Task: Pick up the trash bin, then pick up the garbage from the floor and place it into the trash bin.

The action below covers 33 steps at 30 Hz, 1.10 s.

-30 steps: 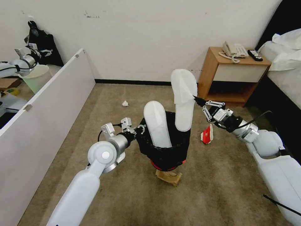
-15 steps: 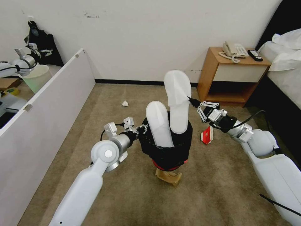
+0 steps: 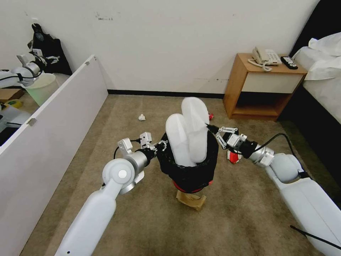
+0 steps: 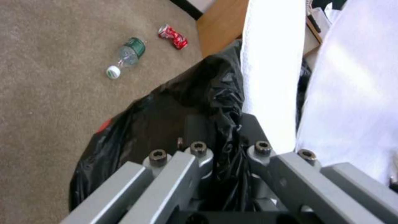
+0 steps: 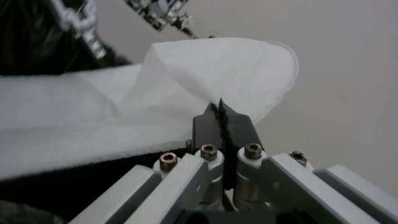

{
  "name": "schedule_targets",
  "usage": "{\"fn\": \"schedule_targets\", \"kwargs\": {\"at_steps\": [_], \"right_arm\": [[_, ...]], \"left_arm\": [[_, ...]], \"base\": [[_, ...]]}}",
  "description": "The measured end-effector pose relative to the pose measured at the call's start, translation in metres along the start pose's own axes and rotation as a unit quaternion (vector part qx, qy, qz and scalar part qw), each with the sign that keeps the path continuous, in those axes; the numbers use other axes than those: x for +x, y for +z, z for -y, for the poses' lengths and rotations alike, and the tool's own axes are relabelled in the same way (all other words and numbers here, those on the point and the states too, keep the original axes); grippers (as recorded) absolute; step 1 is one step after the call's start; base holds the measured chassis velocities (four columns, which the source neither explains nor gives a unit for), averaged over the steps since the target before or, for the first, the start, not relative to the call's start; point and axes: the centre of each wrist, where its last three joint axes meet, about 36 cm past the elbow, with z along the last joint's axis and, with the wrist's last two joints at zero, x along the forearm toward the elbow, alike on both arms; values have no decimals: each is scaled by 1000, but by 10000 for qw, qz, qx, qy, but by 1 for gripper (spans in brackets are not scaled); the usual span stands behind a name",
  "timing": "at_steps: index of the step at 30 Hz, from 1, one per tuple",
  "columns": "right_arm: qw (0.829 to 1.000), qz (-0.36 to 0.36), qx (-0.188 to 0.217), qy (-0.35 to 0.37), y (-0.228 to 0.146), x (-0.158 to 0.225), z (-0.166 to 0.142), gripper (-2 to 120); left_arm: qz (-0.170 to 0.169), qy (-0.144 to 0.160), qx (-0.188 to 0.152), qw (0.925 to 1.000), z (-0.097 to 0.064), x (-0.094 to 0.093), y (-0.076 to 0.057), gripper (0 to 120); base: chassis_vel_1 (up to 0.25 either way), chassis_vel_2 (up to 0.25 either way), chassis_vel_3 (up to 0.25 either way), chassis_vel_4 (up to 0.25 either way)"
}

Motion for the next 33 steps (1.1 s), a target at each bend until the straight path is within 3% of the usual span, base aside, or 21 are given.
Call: {"fn": "schedule_targets", "kwargs": {"at_steps": [19,26,33], "right_arm": [[9998,-125,-72,-142,7,3,-23,2],[10000,-86,4,-4,3,3,-18,25],[9998,67,121,173,-9,1,-6,57]], "left_arm": [[64,-17,-49,10000,-4,6,-2,3],[83,-35,-49,9999,-4,7,-1,3],[87,-40,-69,9999,-5,7,1,3]], "base": [[0,0,0,0],[0,0,0,0],[0,0,0,0]]}}
